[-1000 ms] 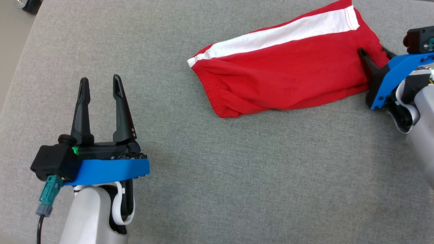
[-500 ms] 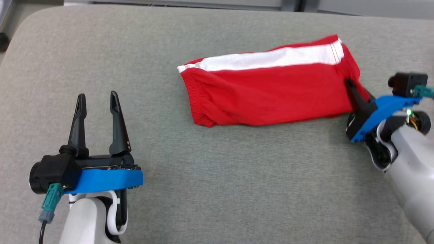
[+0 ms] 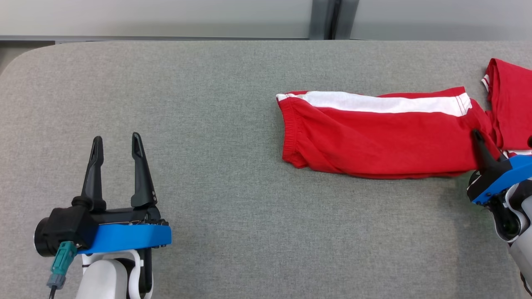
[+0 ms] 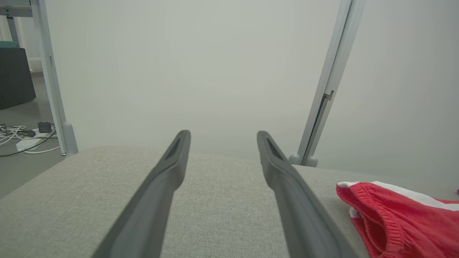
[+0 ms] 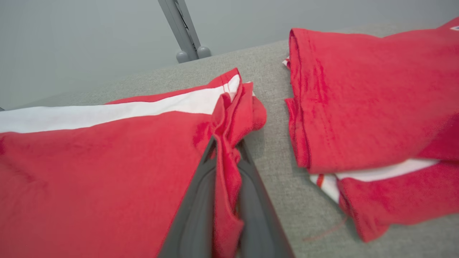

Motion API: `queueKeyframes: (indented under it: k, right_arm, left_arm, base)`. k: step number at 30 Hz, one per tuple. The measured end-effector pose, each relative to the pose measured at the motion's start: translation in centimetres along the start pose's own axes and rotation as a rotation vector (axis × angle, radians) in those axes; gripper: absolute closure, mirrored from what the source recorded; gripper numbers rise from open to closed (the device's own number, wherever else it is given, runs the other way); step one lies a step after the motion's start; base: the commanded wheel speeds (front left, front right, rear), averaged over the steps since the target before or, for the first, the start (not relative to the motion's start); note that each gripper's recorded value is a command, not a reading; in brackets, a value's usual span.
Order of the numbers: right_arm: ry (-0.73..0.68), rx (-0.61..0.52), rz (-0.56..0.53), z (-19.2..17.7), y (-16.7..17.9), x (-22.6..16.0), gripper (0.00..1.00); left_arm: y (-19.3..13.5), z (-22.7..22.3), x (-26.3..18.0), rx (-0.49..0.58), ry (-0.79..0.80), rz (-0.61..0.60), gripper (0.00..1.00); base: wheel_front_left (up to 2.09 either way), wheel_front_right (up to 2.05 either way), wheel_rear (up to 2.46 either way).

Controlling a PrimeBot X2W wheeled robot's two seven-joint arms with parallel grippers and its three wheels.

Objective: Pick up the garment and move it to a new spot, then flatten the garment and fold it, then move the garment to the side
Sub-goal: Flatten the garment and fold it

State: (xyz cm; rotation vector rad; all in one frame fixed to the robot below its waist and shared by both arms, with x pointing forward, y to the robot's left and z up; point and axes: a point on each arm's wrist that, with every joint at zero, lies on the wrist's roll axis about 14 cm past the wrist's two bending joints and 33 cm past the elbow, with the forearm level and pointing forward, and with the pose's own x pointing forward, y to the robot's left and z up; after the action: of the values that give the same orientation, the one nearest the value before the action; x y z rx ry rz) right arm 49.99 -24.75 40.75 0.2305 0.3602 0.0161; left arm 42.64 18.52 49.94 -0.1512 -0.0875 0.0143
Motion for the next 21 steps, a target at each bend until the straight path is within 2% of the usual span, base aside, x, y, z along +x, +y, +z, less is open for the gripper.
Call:
queueKeyframes:
  k: [3, 10, 15, 20, 21]
  right_arm:
    - [-0.011, 0.002, 0.003, 0.3, 0.2, 0.1, 1.0]
    - [-0.07, 0.02, 0.08, 2.1, 3.6, 0.9, 1.0]
    - [-0.158, 0.006, 0.235, 5.4, 10.3, 2.4, 1.0]
    - [-0.154, -0.005, 0.361, 5.0, 16.1, 2.6, 1.0]
    - [-0.154, -0.005, 0.361, 5.0, 16.1, 2.6, 1.0]
  left_arm:
    - [0.1, 0.2, -0.1, 0.0, -0.003, 0.004, 0.0]
    - [0.5, 0.6, -0.7, 0.003, -0.011, 0.014, 0.0]
    - [1.0, 1.3, -1.2, 0.008, -0.025, 0.029, 0.0]
    - [1.7, 1.7, -1.7, 0.008, -0.031, 0.052, 0.0]
    - [1.7, 1.7, -1.7, 0.008, -0.031, 0.052, 0.0]
  base:
    - [0.0, 0.0, 0.0]
    - [0.0, 0.0, 0.0]
    - [0.0, 0.0, 0.0]
    - [0.0, 0.0, 0.0]
    - [0.0, 0.0, 0.0]
